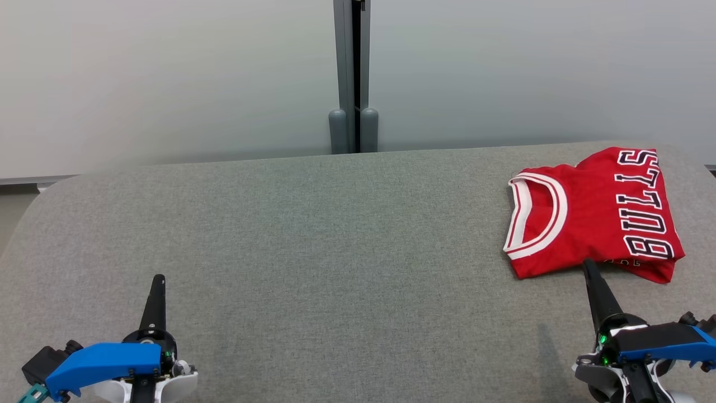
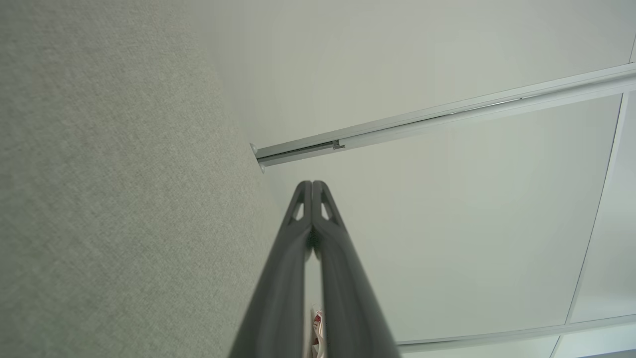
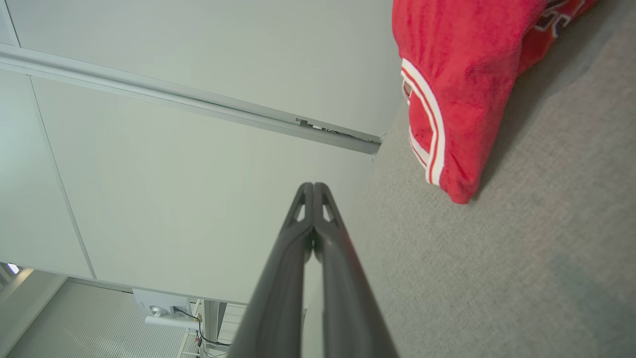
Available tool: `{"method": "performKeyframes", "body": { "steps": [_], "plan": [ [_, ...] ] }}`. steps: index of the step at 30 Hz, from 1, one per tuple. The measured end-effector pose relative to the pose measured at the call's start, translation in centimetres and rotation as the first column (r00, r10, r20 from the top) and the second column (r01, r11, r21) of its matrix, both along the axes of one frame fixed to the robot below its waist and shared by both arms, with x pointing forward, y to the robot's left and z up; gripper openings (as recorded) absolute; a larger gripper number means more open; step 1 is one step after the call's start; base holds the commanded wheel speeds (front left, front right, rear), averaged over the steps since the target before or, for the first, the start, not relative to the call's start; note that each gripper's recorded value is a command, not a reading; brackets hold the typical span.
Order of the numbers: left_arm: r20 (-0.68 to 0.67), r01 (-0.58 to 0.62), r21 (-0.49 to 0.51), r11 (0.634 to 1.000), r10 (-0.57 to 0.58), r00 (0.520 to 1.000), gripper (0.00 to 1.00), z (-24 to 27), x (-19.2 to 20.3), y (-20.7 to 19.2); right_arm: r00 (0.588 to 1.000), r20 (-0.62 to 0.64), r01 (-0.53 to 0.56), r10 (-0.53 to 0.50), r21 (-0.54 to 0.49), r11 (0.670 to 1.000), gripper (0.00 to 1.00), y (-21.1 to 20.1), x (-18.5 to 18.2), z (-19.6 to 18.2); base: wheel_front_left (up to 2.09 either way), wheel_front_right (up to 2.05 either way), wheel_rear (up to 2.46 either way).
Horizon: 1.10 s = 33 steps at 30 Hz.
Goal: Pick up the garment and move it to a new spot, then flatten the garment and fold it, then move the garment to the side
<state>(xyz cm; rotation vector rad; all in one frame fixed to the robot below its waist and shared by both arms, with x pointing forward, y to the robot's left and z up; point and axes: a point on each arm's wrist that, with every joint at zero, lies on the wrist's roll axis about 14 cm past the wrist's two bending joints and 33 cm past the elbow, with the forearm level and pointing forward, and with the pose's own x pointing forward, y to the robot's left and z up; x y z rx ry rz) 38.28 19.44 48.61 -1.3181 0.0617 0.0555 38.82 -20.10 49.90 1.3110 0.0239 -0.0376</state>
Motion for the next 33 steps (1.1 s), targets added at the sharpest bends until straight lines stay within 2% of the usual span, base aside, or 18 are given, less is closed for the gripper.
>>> {"method": "performKeyframes", "body": {
  "steps": [33],
  "plan": [
    [0.052, 0.001, -0.233, 0.972, 0.011, 0.999, 0.0, 1.5, 0.4, 0.5, 0.999, 0.039, -0.014, 0.005, 0.236, 0.972, 0.0, 0.1, 0.2, 0.9, 0.0, 0.0, 0.0]
  ]
}}
